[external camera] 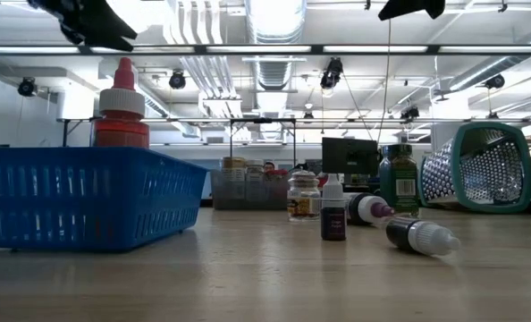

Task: Pick & Place Kitchen Items
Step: Put the purple food coloring bottle into the blue bin

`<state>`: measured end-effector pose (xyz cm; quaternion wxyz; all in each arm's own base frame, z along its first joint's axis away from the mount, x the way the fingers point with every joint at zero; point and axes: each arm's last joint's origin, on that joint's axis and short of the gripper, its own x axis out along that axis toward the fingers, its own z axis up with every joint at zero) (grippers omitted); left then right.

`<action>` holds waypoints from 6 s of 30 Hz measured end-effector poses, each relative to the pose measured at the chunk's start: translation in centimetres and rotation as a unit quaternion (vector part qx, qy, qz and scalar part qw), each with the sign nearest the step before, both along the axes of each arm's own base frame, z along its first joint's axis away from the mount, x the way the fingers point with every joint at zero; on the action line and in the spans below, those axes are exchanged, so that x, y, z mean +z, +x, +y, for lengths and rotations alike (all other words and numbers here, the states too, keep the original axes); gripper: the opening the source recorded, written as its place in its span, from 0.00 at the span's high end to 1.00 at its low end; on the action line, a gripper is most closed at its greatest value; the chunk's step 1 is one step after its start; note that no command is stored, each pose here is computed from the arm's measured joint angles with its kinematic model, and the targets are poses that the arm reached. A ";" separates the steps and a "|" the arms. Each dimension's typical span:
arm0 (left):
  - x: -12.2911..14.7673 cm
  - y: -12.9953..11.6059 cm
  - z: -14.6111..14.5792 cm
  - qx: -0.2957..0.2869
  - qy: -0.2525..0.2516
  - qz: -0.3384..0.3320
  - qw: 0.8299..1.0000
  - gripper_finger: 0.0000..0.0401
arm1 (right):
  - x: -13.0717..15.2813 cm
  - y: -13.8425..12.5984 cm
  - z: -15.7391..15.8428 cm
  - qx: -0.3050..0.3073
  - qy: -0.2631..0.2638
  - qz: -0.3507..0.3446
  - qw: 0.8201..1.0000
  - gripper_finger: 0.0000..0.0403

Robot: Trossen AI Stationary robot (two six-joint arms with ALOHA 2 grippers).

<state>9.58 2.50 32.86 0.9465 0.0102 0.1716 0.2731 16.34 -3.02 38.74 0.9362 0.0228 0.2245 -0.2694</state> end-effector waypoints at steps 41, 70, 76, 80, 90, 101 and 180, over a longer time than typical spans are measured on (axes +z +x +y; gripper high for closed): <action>-6.4 -2.0 -0.3 0.004 -0.011 -0.013 1.000 0.15 | -4.6 4.5 11.2 0.117 0.047 0.081 0.989 0.98; -6.5 -1.9 -0.3 0.004 -0.012 -0.011 1.000 0.15 | -9.4 11.3 20.5 0.050 0.168 0.186 0.967 0.97; -6.5 -1.9 -0.3 0.005 -0.012 -0.012 1.000 0.15 | -11.2 10.1 23.9 0.003 0.151 0.131 0.980 0.88; -6.5 -1.9 -0.3 0.005 -0.012 -0.011 1.000 0.15 | -12.4 9.3 25.7 -0.024 0.170 0.099 0.980 0.79; -6.4 -1.9 -0.3 0.005 -0.012 -0.013 1.000 0.15 | -18.2 9.1 29.6 -0.061 0.119 0.048 0.990 0.60; -6.4 -1.9 -0.3 0.005 -0.012 -0.014 1.000 0.15 | -25.7 11.3 31.3 -0.097 0.100 -0.013 0.990 0.48; -7.2 -1.5 -0.3 -0.014 -0.032 -0.016 0.999 0.15 | -29.3 18.0 25.4 -0.154 0.148 0.090 0.973 0.85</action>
